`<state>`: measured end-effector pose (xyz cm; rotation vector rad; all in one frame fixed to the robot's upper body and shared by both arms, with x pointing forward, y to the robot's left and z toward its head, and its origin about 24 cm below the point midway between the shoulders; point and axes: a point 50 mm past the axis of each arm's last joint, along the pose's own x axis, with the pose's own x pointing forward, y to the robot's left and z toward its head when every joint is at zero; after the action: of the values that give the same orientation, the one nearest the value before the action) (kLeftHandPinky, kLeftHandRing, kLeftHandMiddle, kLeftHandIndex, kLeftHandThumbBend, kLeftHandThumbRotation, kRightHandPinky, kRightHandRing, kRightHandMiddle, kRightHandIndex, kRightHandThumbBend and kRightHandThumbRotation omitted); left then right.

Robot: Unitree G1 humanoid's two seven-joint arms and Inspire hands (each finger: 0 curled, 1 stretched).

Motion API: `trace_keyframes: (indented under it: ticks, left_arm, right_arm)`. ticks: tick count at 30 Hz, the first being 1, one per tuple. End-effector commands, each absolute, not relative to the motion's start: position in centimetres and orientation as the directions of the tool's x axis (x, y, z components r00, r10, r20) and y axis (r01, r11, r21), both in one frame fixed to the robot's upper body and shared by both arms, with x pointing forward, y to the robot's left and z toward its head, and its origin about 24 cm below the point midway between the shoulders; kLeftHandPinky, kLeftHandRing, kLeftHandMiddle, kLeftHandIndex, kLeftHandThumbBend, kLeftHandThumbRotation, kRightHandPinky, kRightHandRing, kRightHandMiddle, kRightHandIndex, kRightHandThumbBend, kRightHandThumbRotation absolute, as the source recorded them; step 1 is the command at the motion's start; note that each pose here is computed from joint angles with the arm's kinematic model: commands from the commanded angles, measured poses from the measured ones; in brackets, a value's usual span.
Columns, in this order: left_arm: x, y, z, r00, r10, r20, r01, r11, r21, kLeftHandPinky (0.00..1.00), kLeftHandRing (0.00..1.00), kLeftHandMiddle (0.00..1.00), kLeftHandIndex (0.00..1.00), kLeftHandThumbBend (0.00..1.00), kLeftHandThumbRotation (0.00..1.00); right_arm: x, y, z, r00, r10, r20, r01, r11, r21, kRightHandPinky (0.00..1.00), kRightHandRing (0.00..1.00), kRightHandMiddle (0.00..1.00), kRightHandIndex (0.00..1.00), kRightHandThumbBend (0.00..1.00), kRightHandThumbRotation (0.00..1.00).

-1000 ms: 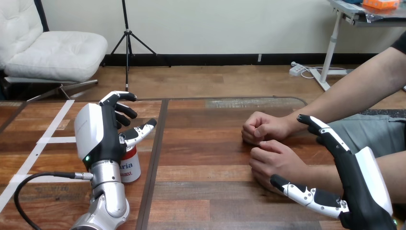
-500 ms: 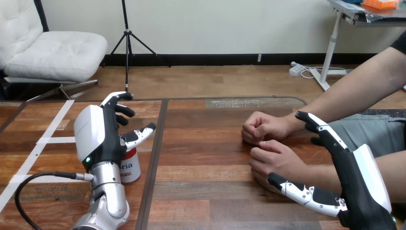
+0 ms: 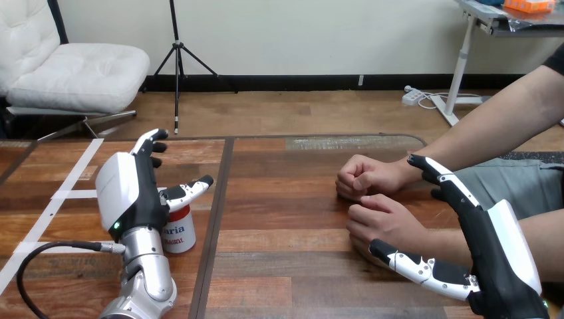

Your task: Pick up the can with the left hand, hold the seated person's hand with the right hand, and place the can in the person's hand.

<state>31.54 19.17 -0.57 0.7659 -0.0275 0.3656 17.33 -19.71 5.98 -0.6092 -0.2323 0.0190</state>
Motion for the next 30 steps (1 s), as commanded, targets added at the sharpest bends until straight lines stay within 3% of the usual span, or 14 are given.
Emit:
trace_keyframes:
  ticks: [1, 30]
  left_arm:
    - [32.4, 19.2, 0.5, 0.932, 0.320, 0.168, -0.347, 0.664, 0.662, 0.62, 0.71, 0.77, 0.77, 0.89, 0.23]
    - [31.8, 19.6, -1.0, 0.941, 0.331, 0.070, -0.283, 0.657, 0.699, 0.62, 0.71, 0.77, 0.76, 0.89, 0.22]
  right_arm:
    - [18.1, -19.2, 7.8, 0.950, 0.115, 0.291, 0.075, 0.817, -0.571, 0.85, 0.91, 0.91, 0.88, 0.79, 0.28]
    - [18.0, -19.2, 8.0, 0.951, 0.128, 0.283, 0.067, 0.805, -0.589, 0.86, 0.91, 0.92, 0.87, 0.77, 0.28]
